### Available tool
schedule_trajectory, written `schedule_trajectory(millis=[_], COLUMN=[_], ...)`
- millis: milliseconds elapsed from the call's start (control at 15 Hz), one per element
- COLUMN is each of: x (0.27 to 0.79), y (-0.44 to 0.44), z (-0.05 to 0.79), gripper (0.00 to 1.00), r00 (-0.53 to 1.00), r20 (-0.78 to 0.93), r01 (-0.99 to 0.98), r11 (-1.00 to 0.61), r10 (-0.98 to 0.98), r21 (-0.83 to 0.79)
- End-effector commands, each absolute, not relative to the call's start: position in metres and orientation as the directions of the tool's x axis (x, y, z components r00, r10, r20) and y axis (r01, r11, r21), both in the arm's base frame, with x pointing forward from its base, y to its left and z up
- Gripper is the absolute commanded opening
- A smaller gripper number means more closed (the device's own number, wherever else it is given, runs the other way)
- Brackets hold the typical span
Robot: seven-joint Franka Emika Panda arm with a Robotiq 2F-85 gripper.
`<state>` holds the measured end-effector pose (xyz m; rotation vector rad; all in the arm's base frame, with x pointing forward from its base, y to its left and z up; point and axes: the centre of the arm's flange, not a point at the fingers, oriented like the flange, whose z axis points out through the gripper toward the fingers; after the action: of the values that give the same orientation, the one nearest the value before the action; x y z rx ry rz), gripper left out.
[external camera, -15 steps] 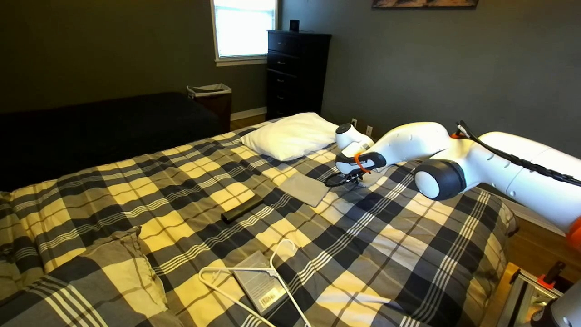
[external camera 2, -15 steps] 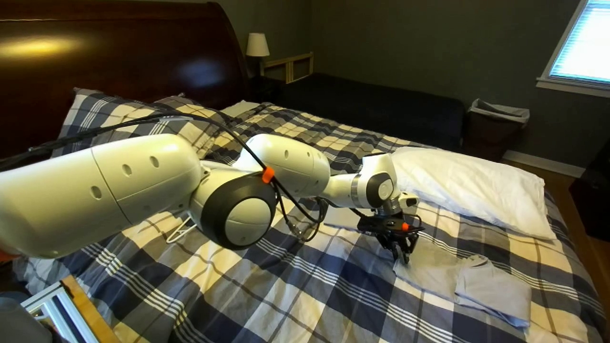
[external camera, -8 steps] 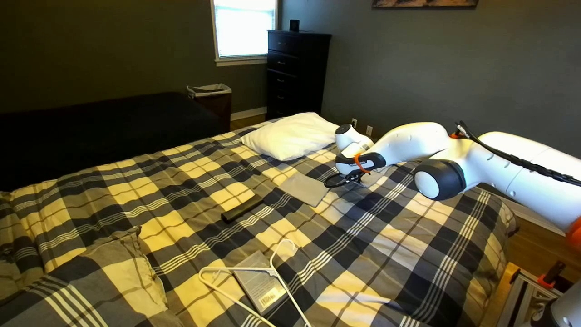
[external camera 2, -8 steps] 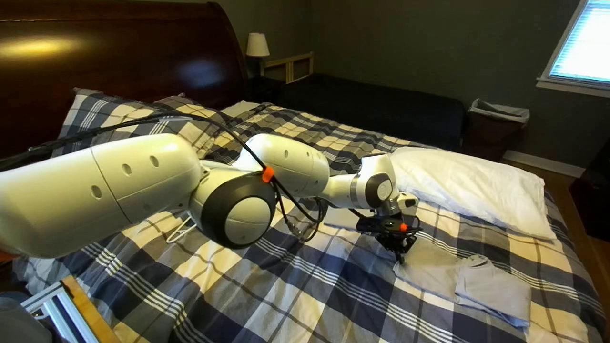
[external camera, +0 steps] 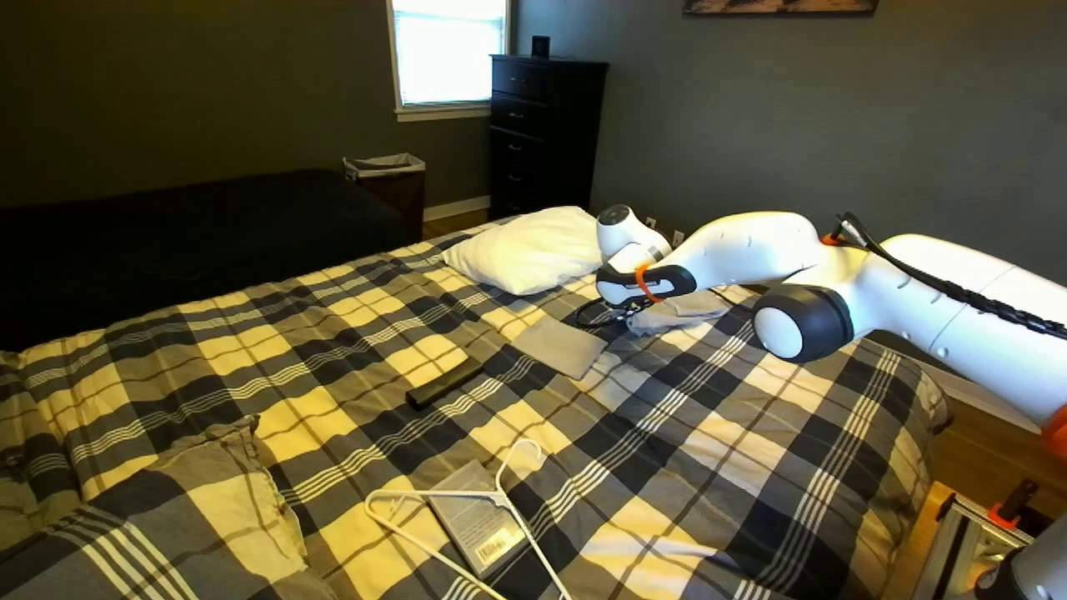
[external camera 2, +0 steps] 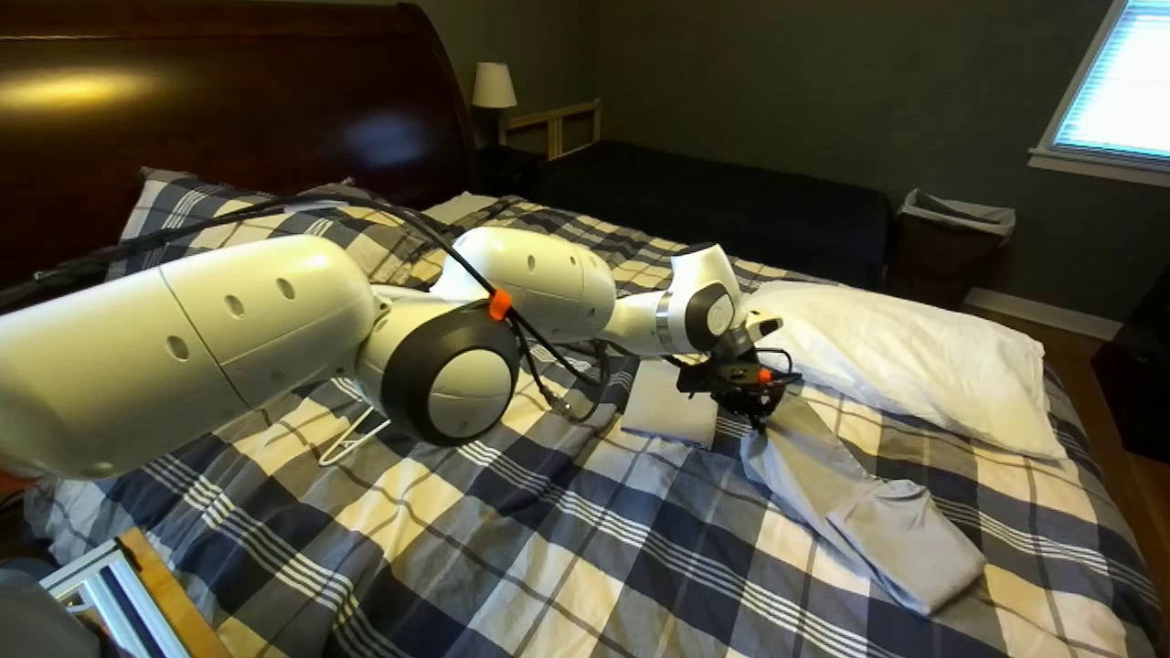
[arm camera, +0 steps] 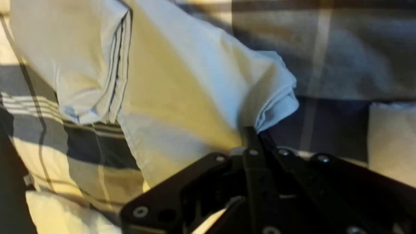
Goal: Move the grey t-shirt to the left and unfold it
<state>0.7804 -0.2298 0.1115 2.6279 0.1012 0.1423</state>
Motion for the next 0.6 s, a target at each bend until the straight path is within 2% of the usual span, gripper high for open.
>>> schedule_trajectory(millis=[0,533], x=[0.757,0.737], y=[-0.154,-0.028], z=[0.135,0.134], gripper=[0.01,0.01], r00=[0.951,0.756], r20=[0.085,-0.037], r01=[0.22,0.607], r11=[-0.847,-0.678], r10=[0.296,0.654], r21=[0.484,0.414])
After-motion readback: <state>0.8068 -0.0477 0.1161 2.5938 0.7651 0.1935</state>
